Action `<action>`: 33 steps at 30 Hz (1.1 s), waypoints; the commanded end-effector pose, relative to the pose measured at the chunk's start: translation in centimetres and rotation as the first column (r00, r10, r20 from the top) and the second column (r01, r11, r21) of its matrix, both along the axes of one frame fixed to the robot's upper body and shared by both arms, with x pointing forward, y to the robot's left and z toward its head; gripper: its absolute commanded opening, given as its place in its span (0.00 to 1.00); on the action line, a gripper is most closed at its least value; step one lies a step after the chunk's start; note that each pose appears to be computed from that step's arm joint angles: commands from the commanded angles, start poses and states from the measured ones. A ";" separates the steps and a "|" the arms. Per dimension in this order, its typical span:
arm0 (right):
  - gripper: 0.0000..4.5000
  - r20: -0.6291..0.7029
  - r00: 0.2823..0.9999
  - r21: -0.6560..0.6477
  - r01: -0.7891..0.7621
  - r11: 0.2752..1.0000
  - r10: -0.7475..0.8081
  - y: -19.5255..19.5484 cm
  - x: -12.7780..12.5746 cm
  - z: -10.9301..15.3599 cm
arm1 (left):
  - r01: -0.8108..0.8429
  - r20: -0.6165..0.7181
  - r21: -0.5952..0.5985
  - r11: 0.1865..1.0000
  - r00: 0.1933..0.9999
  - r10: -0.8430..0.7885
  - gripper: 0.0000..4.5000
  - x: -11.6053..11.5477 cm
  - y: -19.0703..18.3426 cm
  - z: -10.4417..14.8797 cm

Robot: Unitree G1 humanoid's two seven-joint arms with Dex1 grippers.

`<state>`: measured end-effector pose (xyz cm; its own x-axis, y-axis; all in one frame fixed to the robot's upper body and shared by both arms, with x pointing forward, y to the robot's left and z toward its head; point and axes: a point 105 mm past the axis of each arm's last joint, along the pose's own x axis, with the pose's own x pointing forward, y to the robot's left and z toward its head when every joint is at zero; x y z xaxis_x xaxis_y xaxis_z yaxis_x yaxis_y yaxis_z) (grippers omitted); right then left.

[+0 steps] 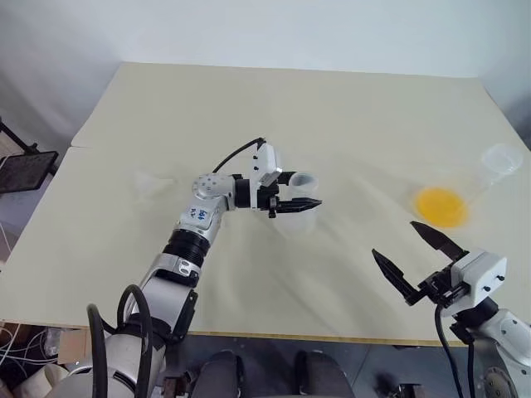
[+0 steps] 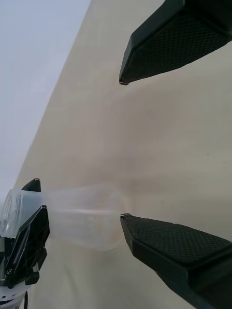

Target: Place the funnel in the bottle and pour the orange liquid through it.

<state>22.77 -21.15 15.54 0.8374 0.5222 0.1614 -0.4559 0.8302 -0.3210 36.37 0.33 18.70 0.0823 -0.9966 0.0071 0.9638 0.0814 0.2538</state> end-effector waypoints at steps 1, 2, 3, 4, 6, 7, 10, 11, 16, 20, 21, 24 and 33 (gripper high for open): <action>1.00 0.028 0.999 -0.011 -0.026 1.000 0.026 0.5 0.0 0.9 | 0.009 0.002 -0.004 1.000 1.000 -0.009 0.53 -0.2 -0.4 0.2; 1.00 0.029 0.999 -0.010 -0.028 1.000 0.029 0.5 0.0 0.9 | -0.007 0.017 -0.012 1.000 1.000 0.007 0.69 0.0 -0.3 0.4; 1.00 0.030 0.999 -0.009 -0.030 0.999 0.031 0.6 0.1 1.0 | -0.017 0.029 -0.018 1.000 0.999 0.018 0.74 0.1 -0.1 0.6; 1.00 0.030 0.999 -0.009 -0.032 0.999 0.032 0.6 0.1 1.0 | -0.024 0.037 -0.022 0.999 0.999 0.025 0.79 0.2 -0.1 0.7; 1.00 0.030 0.999 -0.006 -0.038 0.999 0.038 0.7 0.3 1.0 | -0.032 0.041 -0.041 0.999 0.999 0.034 0.92 0.2 0.4 1.3; 1.00 0.030 0.999 -0.007 -0.043 0.999 0.043 0.8 0.3 1.0 | -0.033 0.046 -0.042 0.999 0.998 0.035 1.00 0.2 0.8 1.5; 1.00 0.032 0.998 -0.006 -0.052 0.999 0.053 1.0 0.6 1.1 | -0.031 0.060 -0.038 0.999 0.998 0.033 1.00 0.0 2.0 1.9; 1.00 0.033 0.998 -0.007 -0.055 0.998 0.055 1.0 0.7 1.2 | -0.030 0.061 -0.038 0.999 0.998 0.032 1.00 -0.1 2.7 1.9; 1.00 0.039 0.996 -0.012 -0.075 0.997 0.076 1.0 1.2 1.3 | -0.089 0.049 -0.054 0.995 0.995 0.091 1.00 -0.1 6.8 2.3; 1.00 0.047 0.990 -0.020 -0.129 0.991 0.130 1.5 1.9 1.7 | -0.154 0.108 -0.093 0.984 0.981 0.164 1.00 -0.9 10.4 3.7; 1.00 0.049 0.986 -0.019 -0.158 0.987 0.159 1.8 2.2 2.0 | -0.197 0.138 -0.121 0.973 0.967 0.214 1.00 -1.2 11.8 4.5; 1.00 0.036 0.964 -0.007 -0.263 0.965 0.263 3.2 2.6 2.4 | -0.335 0.175 -0.150 0.930 0.917 0.359 1.00 -2.4 15.9 5.1; 1.00 -0.035 0.831 -0.075 -0.556 0.828 0.555 7.6 2.8 2.4 | -0.768 0.095 -0.152 0.622 0.615 0.783 1.00 -8.5 28.1 1.3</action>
<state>26.12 -14.57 17.82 0.4809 0.8690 0.1167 -0.7974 0.4888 -0.3539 29.62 26.88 17.62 0.7759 -0.6251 0.0852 0.5853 0.7636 0.2729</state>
